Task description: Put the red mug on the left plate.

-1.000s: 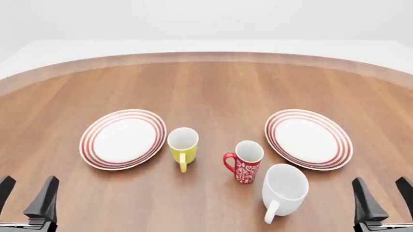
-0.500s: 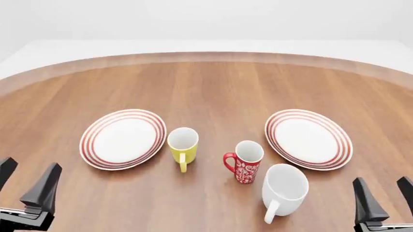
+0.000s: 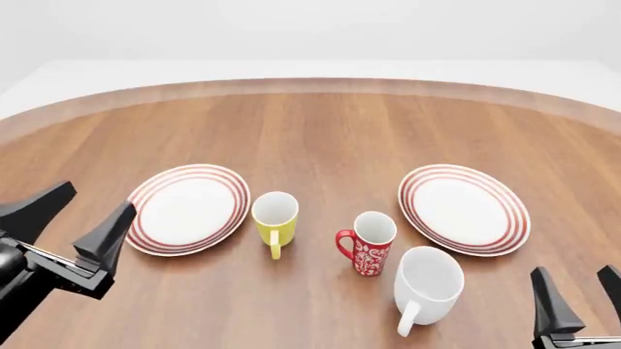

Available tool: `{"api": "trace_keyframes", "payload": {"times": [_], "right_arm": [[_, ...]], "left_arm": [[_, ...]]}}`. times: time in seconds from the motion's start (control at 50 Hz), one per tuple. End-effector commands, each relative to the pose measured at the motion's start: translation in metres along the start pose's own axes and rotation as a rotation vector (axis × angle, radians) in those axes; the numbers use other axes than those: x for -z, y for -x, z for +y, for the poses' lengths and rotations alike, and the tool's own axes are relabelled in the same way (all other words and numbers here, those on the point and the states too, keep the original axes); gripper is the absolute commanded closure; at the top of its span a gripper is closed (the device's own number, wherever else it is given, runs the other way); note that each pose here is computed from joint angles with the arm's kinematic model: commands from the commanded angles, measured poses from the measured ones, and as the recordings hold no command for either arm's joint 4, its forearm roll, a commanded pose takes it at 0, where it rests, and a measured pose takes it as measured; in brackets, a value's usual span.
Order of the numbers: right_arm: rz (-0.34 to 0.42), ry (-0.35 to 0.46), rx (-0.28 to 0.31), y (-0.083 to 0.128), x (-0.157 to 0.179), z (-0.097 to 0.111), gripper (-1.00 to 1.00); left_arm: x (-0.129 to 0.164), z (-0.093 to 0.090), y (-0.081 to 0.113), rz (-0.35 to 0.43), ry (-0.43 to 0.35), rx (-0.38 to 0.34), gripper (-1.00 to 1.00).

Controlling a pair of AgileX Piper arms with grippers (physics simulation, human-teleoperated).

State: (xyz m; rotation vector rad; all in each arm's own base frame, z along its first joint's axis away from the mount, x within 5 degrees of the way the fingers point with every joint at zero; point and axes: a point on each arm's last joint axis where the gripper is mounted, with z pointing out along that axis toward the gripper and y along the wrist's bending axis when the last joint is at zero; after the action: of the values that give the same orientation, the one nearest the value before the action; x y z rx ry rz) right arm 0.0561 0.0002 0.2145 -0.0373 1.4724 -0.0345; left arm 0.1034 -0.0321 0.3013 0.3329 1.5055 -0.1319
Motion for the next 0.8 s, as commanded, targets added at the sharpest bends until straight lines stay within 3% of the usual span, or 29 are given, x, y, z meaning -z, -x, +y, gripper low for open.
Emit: {"api": "trace_keyframes", "payload": {"times": [0.02, 0.06, 0.26, 0.44, 0.48, 0.5, 0.6, 0.8], "right_arm": [[0.001, -0.001, 0.004, 0.000, 0.000, 0.000, -1.00], [0.003, -0.005, 0.005, 0.000, 0.000, 0.000, -1.00], [-0.002, -0.005, 0.009, 0.000, 0.000, 0.000, -1.00], [-0.003, -0.002, 0.010, 0.000, 0.000, 0.000, -1.00], [-0.004, -0.001, 0.010, 0.000, 0.000, 0.000, -1.00], [-0.004, -0.002, 0.009, 0.000, 0.000, 0.000, -1.00], [-0.003, -0.003, 0.007, 0.000, 0.000, 0.000, -1.00], [-0.005, -0.002, 0.005, 0.000, 0.000, 0.000, -1.00]], "left_arm": [[-0.037, -0.008, 0.014, 0.028, -0.073, -0.029, -1.00], [-0.041, -0.011, 0.014, 0.026, -0.089, -0.065, -1.00], [-0.071, -0.028, 0.019, 0.076, -0.186, -0.096, -1.00], [-0.097, -0.033, 0.030, 0.097, -0.198, -0.103, -1.00], [-0.105, -0.042, 0.028, 0.128, -0.239, -0.097, -1.00], [-0.109, -0.050, 0.023, 0.143, -0.269, -0.132, -1.00], [-0.119, -0.064, 0.025, 0.178, -0.324, -0.105, -1.00], [-0.139, -0.083, 0.023, 0.219, -0.380, -0.134, -1.00]]}}
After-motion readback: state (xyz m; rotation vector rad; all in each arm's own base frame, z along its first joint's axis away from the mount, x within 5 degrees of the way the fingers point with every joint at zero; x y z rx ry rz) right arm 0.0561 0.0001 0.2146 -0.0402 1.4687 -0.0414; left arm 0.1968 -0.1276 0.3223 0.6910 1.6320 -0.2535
